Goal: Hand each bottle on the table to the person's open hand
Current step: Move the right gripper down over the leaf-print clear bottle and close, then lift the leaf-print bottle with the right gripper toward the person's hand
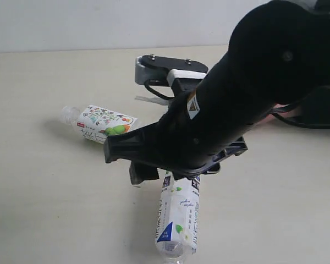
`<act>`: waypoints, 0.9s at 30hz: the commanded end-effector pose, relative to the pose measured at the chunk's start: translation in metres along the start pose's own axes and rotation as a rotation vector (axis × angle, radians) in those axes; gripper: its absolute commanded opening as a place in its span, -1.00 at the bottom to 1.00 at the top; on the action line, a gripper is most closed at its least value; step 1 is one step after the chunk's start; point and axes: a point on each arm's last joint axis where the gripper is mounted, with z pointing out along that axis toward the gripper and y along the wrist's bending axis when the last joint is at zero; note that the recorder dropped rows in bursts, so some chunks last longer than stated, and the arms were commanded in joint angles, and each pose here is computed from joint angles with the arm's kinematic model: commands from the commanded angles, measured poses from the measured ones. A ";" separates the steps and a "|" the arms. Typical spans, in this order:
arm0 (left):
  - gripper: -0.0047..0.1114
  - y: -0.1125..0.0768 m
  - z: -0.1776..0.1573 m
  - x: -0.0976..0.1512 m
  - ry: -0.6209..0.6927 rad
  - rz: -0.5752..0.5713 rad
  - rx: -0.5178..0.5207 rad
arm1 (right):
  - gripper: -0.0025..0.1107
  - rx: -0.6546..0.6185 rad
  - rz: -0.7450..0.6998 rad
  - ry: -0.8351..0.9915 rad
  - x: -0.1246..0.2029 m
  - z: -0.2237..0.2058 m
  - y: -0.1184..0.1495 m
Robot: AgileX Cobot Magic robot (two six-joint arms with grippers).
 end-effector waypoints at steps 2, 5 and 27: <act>-0.83 0.000 0.000 0.001 -0.006 0.000 0.003 | 0.19 0.127 0.076 -0.030 -0.003 -0.001 -0.010; -0.83 0.000 0.000 0.001 -0.006 0.000 0.003 | 0.24 0.163 0.092 -0.045 -0.006 0.006 -0.013; -0.83 0.000 0.000 0.001 -0.006 0.000 0.003 | 0.33 0.317 0.049 0.079 -0.008 0.100 -0.033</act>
